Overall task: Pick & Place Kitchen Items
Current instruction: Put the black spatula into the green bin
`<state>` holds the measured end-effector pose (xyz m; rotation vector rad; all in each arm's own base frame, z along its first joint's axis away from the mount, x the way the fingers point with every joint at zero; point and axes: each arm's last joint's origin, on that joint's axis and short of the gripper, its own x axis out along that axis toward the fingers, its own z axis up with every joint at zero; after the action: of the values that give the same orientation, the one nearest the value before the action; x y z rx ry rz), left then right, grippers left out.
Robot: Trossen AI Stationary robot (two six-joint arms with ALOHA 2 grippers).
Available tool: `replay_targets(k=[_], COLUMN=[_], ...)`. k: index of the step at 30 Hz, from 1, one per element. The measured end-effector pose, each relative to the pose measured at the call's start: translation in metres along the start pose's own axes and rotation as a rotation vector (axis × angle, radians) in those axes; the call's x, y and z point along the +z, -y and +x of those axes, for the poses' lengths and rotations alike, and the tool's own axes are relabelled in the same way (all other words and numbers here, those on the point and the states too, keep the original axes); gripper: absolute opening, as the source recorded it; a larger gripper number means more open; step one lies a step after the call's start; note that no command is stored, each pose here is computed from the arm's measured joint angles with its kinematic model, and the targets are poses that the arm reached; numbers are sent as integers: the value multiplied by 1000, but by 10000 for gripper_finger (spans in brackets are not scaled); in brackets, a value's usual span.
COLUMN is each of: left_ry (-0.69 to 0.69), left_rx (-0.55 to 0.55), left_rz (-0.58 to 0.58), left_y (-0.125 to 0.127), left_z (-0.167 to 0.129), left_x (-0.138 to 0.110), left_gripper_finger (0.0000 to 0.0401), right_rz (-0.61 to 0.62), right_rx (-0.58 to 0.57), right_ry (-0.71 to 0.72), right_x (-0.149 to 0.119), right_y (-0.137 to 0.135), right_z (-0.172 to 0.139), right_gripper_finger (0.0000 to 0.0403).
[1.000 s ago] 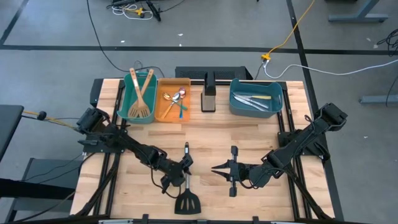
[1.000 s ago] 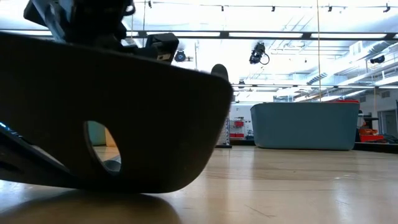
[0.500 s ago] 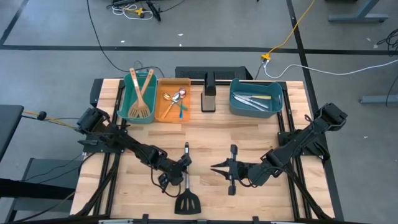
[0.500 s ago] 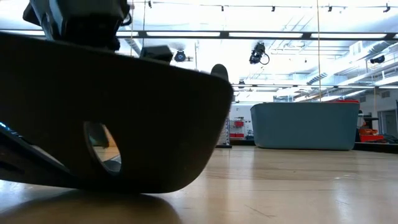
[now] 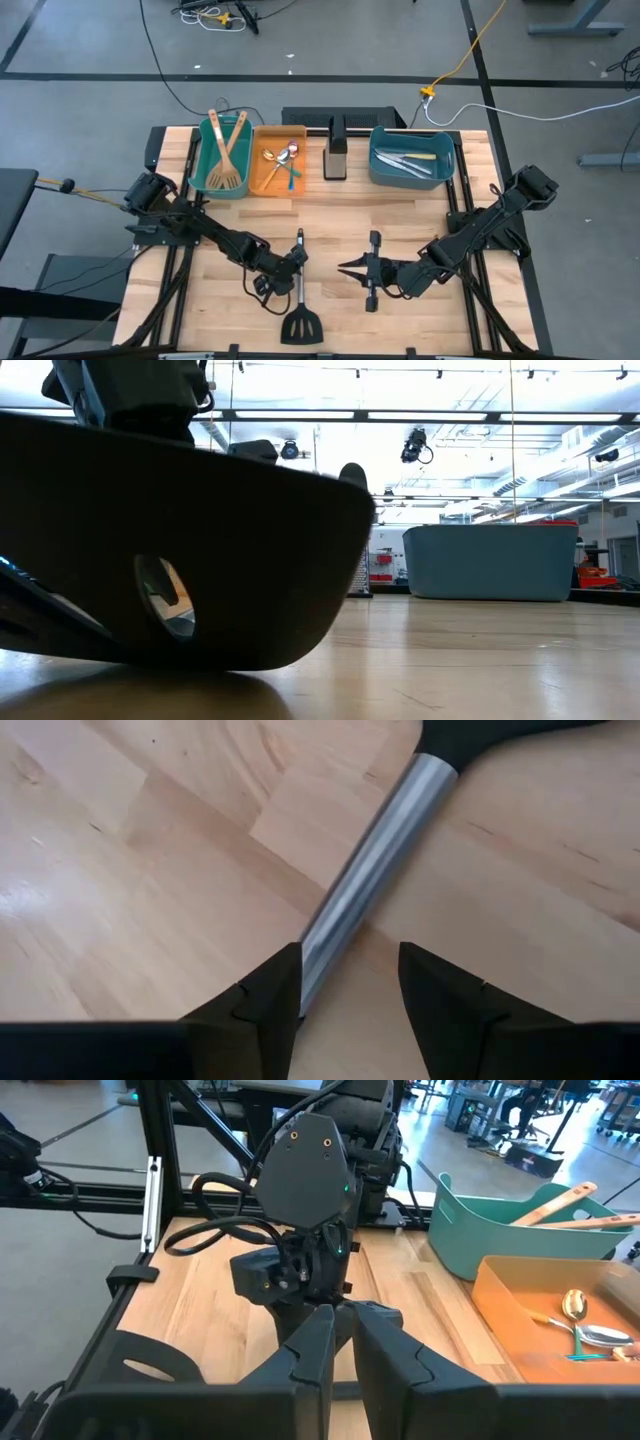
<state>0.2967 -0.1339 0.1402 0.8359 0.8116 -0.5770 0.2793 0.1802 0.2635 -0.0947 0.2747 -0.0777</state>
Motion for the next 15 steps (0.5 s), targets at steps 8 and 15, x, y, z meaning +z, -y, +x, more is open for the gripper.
replay_targets(k=[8, 15], left_ry=[0, -21], left_rx=[3, 30], left_rz=[105, 127], left_y=[0, -1], left_z=[0, 0], left_x=[0, 0], left_gripper_finger=[174, 174], right_rz=[0, 13], right_rx=[0, 0], right_ry=[0, 0], right_x=[0, 0], right_y=[0, 0], right_z=[0, 0], right_gripper_finger=[49, 49])
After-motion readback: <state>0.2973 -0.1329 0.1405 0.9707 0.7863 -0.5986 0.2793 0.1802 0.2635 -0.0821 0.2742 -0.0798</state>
